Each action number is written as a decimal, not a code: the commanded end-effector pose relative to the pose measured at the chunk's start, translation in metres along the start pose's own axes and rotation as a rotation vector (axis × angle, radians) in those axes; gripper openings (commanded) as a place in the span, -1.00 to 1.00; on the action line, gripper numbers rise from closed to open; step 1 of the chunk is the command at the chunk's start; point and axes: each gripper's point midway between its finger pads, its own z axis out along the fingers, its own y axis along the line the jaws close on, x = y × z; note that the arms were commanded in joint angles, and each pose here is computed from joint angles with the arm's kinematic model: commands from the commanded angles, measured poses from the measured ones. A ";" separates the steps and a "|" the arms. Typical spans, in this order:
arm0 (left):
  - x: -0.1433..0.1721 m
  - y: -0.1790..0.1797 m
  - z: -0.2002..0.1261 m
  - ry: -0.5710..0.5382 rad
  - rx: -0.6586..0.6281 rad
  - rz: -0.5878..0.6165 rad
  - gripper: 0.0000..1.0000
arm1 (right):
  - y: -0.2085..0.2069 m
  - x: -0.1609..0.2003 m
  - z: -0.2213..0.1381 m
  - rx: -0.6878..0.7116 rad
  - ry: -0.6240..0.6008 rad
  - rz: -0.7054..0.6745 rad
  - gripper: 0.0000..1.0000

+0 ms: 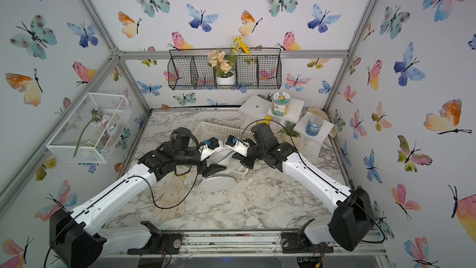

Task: Turn the laundry bag inside out
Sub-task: Turn over the laundry bag.

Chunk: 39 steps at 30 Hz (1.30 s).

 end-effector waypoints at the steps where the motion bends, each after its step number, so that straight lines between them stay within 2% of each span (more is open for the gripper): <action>1: 0.000 -0.009 -0.003 -0.013 0.037 -0.027 0.58 | -0.011 -0.005 -0.002 0.035 0.009 0.028 -0.95; 4: 0.002 0.005 -0.003 0.000 -0.042 -0.019 0.46 | -0.008 -0.004 -0.002 0.025 0.009 0.028 -0.95; 8: 0.007 0.021 -0.003 0.033 -0.127 -0.013 0.00 | -0.005 -0.005 -0.004 0.014 0.000 0.026 -0.95; 10: 0.008 0.025 -0.004 0.039 -0.149 -0.006 -0.19 | -0.005 -0.005 -0.004 0.014 -0.003 0.027 -0.95; 15: 0.000 0.025 -0.007 0.014 -0.145 -0.003 -0.52 | -0.007 -0.005 -0.006 0.034 0.002 0.031 -0.95; 16: -0.001 0.024 -0.007 0.014 -0.134 -0.006 -0.60 | -0.009 -0.006 -0.007 0.043 -0.001 0.036 -0.89; 17: -0.002 0.023 -0.007 0.012 -0.126 -0.014 -0.74 | -0.010 -0.008 -0.009 0.053 -0.006 0.043 -0.74; 18: -0.001 0.023 -0.007 0.012 -0.117 -0.026 -0.92 | -0.010 -0.009 -0.011 0.061 -0.014 0.049 -0.54; 19: -0.003 0.024 -0.008 0.008 -0.117 -0.040 -1.00 | -0.011 -0.011 -0.014 0.073 -0.021 0.057 -0.32; 22: -0.008 0.028 -0.011 -0.029 -0.119 -0.097 -1.00 | -0.014 -0.012 -0.026 0.136 -0.051 0.085 0.11; 25: -0.012 0.030 -0.013 -0.060 -0.130 -0.139 -1.00 | -0.015 -0.010 -0.040 0.217 -0.108 0.131 0.32; 29: -0.015 0.032 -0.015 -0.084 -0.126 -0.176 -1.00 | -0.005 -0.001 -0.049 0.261 -0.234 0.178 0.34; 33: -0.017 0.030 -0.016 -0.097 -0.112 -0.177 -1.00 | -0.004 -0.003 -0.052 0.296 -0.352 0.167 0.30; 39: -0.018 0.029 -0.018 -0.101 -0.112 -0.165 -1.00 | -0.016 -0.013 -0.044 0.309 -0.370 0.154 0.19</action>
